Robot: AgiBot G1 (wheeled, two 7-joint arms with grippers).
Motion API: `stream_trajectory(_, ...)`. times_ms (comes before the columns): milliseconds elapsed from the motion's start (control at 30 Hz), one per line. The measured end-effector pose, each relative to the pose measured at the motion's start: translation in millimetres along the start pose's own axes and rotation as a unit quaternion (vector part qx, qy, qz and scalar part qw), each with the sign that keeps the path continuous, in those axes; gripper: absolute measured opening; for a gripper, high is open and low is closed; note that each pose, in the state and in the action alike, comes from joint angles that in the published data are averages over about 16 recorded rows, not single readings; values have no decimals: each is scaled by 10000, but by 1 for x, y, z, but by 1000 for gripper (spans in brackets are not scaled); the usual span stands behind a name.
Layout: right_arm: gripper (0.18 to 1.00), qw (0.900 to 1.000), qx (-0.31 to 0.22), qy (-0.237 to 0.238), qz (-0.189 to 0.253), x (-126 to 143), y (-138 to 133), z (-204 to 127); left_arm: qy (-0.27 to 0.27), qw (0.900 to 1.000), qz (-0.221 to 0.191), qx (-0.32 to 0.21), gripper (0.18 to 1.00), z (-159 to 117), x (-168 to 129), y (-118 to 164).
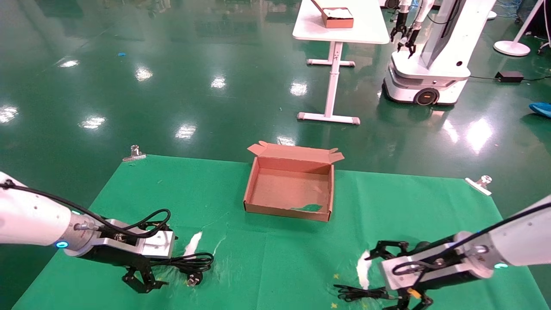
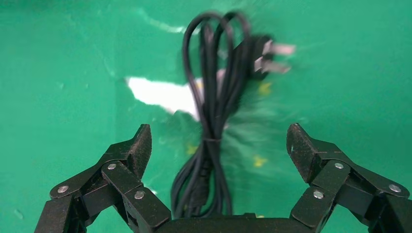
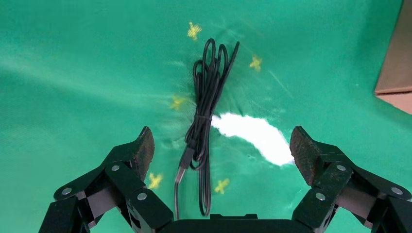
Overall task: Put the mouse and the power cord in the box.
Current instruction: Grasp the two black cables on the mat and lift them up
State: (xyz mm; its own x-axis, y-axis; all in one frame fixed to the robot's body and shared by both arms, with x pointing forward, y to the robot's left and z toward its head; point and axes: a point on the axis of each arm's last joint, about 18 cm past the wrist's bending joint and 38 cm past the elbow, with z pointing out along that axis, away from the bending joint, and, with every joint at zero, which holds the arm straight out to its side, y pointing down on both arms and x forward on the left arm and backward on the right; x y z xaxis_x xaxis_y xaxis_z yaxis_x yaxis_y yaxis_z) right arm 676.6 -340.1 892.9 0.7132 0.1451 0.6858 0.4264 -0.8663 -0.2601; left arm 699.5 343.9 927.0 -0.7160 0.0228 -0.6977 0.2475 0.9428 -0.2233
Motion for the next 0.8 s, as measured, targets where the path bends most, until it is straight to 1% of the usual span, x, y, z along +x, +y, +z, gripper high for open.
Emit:
stream_trajectory(300, 1001, 9999, -132, -46, -25, 0, 3, 16, -176, 9994, 1, -282, 1000, 15, 0, 13)
stream_trajectory(800, 995, 9997, -205, -71, 71, -3, 8, 21, -206, 9994, -59, -253, 997, 18, 5, 19)
